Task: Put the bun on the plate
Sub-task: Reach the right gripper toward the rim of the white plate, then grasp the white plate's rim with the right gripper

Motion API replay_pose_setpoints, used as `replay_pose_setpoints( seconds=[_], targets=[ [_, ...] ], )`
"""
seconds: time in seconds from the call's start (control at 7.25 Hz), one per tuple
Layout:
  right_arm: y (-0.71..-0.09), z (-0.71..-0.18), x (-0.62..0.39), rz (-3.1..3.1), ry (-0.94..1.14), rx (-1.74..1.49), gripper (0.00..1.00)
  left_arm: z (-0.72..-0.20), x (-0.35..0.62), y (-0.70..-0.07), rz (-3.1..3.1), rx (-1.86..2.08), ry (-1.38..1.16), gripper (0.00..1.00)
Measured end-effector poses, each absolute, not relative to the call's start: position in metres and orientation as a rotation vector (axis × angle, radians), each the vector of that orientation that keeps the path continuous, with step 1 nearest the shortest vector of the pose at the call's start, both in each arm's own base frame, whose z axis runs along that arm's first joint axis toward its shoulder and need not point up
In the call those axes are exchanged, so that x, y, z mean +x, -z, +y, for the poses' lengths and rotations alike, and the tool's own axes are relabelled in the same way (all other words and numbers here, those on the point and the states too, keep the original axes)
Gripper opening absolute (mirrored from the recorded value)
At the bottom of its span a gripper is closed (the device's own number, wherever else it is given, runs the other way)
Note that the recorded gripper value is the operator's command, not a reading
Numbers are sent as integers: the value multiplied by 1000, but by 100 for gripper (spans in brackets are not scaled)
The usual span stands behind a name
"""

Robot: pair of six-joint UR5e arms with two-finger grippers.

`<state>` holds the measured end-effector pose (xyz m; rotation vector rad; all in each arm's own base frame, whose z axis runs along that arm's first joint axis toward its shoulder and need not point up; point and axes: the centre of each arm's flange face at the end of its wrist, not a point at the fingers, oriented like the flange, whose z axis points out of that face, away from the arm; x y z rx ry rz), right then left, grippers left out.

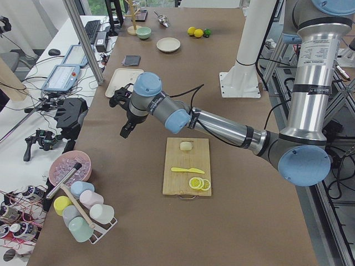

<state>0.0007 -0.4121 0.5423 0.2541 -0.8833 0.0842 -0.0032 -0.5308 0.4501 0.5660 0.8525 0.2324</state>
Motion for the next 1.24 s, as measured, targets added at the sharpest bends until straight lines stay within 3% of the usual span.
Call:
replay_pose_setpoints(
  seconds=[0.69, 1.24],
  targets=[
    [-567, -479, -126, -901, -166, 223, 95, -527, 9, -450, 873, 569, -233, 98],
    [-602, -468, -217, -946, -283, 224, 79, -525, 11, -452, 875, 571, -238, 98]
  ],
)
